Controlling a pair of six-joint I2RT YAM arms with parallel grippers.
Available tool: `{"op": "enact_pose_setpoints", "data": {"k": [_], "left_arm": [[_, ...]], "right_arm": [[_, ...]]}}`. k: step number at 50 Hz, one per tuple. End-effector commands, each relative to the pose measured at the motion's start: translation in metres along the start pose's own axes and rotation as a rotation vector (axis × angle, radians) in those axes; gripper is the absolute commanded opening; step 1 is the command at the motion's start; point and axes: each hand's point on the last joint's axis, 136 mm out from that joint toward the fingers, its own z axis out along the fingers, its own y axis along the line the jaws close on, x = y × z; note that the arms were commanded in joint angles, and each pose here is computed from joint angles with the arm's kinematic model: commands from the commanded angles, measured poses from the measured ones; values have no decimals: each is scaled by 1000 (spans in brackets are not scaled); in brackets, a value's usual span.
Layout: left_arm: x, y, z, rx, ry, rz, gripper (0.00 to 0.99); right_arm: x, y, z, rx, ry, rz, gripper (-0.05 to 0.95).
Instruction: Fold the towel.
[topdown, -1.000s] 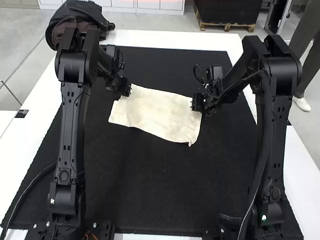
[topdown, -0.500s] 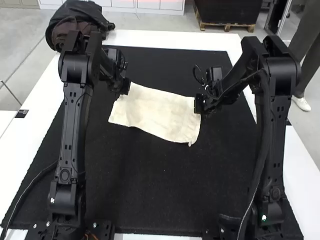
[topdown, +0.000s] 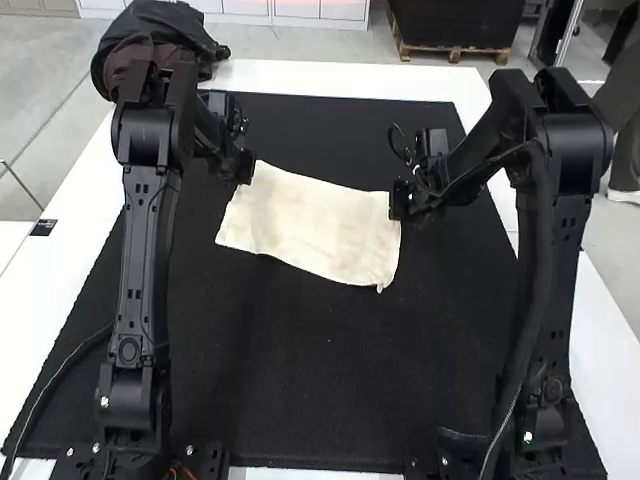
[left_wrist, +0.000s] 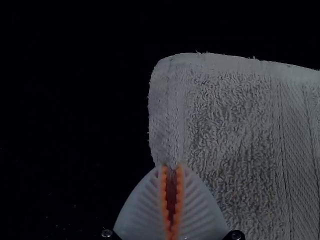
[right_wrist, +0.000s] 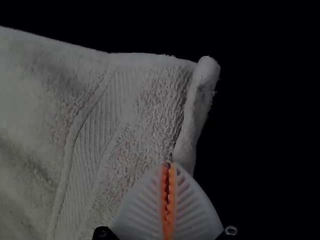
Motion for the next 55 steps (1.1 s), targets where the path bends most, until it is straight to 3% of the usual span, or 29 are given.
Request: {"op": "enact_pose_setpoints", "data": {"k": [1, 21, 55], "left_arm": [[-40, 16, -28, -16, -87, -1, 28], [-65, 9, -52, 15, -129, -29, 28], [-41, 4, -90, 58, -35, -64, 28]], "right_arm": [[-29, -3, -20, 0, -72, 14, -25], [-47, 9, -46, -59, -99, 35, -25], [-32, 23, -91, -162, -26, 76, -25]]}}
